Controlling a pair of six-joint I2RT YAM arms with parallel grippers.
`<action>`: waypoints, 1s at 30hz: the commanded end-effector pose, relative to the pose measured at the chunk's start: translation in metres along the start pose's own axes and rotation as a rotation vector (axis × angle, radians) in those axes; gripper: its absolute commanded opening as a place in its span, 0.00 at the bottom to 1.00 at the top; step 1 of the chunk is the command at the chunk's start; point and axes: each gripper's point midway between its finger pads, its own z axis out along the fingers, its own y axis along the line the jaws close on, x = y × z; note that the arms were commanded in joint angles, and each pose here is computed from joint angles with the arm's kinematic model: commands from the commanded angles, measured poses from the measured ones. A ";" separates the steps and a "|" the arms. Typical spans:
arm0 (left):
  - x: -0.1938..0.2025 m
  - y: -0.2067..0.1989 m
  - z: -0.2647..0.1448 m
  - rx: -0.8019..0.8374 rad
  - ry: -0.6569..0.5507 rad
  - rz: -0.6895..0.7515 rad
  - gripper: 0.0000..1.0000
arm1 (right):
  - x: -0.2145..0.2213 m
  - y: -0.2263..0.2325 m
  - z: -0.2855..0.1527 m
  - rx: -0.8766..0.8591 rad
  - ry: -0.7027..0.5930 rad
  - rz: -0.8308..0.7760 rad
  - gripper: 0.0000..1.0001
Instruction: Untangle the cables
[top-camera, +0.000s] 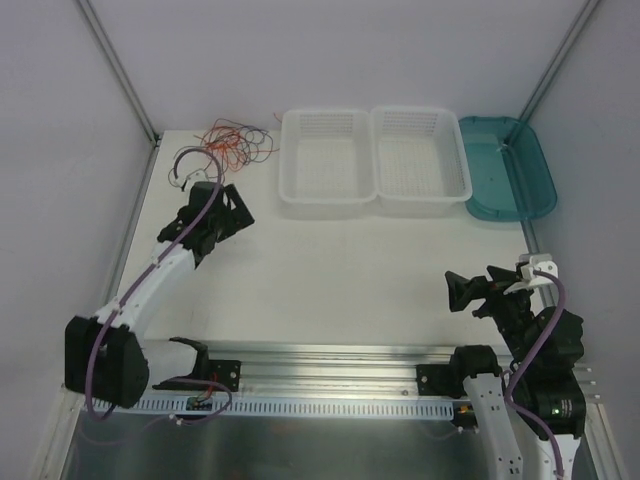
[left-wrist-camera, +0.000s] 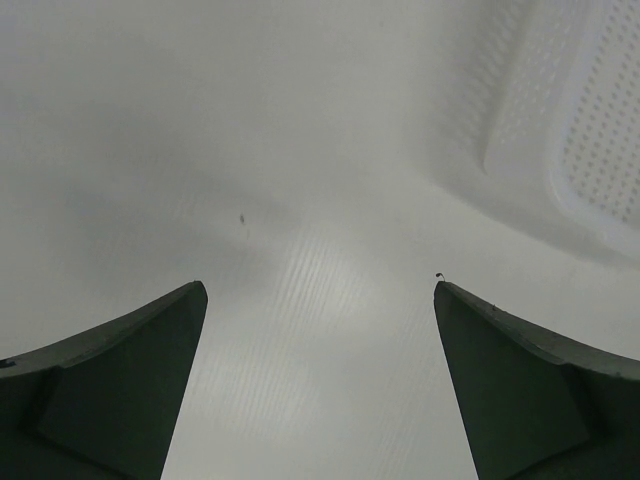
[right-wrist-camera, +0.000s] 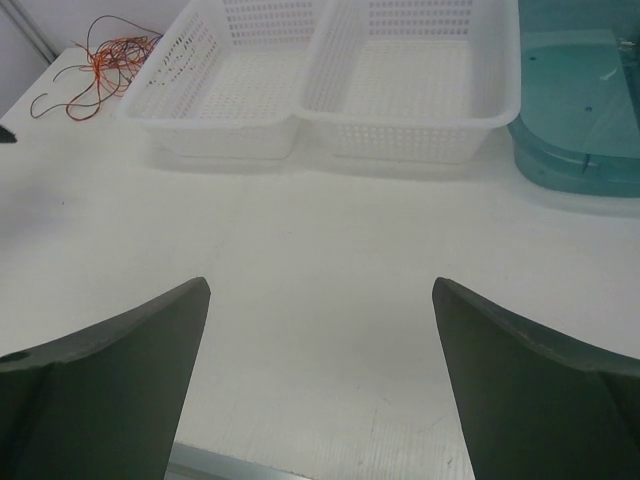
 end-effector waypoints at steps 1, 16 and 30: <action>-0.067 -0.033 0.028 0.000 -0.146 -0.060 0.99 | -0.002 0.005 0.002 -0.028 -0.013 0.013 1.00; -0.152 -0.045 0.215 -0.132 -0.136 -0.013 0.99 | 0.018 0.019 0.009 -0.144 0.028 -0.035 0.99; -0.156 -0.016 0.326 -0.065 -0.070 -0.292 0.82 | 0.027 0.043 0.016 -0.292 0.143 -0.032 1.00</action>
